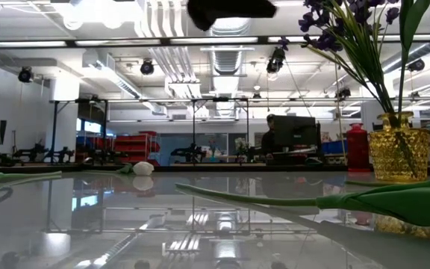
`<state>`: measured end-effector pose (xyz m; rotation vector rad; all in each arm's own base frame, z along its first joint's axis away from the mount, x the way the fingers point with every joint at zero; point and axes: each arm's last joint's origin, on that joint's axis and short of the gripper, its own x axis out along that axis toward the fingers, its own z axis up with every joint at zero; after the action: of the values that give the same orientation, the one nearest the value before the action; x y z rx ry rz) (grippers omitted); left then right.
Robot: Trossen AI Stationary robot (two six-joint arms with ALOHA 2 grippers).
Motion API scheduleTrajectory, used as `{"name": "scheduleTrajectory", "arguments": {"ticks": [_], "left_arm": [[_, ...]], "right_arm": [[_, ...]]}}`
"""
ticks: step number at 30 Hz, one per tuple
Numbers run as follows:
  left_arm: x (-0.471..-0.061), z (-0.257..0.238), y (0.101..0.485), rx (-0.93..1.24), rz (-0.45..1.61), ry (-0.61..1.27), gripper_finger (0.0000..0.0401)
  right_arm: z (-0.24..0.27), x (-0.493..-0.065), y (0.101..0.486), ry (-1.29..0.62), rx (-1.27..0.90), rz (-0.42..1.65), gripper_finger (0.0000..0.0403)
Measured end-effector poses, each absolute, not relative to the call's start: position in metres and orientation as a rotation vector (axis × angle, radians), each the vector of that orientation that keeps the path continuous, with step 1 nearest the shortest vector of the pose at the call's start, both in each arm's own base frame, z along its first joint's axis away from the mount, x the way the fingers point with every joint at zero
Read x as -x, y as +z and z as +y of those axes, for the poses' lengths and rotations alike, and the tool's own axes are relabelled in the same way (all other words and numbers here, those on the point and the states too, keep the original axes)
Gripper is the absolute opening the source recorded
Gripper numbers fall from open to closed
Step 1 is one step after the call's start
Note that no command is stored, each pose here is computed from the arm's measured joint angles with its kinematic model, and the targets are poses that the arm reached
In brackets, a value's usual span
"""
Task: Sort flowers into vase by color
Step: Put the red flower into the yellow vase
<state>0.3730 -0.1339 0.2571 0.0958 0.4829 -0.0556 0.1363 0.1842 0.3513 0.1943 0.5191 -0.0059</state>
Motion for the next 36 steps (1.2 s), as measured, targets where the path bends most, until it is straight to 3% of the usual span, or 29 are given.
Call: {"name": "scheduleTrajectory", "arguments": {"ticks": [7,14,25,36], "left_arm": [[-0.361,-0.127,0.252,-0.056,0.451,0.020,0.0152],[-0.357,-0.126,0.240,0.024,0.435,0.035,0.0152],[-0.358,-0.124,0.242,0.014,0.415,0.035,0.0152],[-0.361,-0.119,0.243,0.012,0.408,0.049,0.0153]], "right_arm": [[0.104,-0.082,0.403,-0.108,-0.226,0.723,0.0009],[0.051,-0.057,0.442,-0.158,-0.202,0.467,0.0009],[0.082,-0.077,0.400,-0.263,-0.052,0.541,0.0009],[0.090,-0.083,0.368,-0.348,-0.053,0.560,0.0009]]}}
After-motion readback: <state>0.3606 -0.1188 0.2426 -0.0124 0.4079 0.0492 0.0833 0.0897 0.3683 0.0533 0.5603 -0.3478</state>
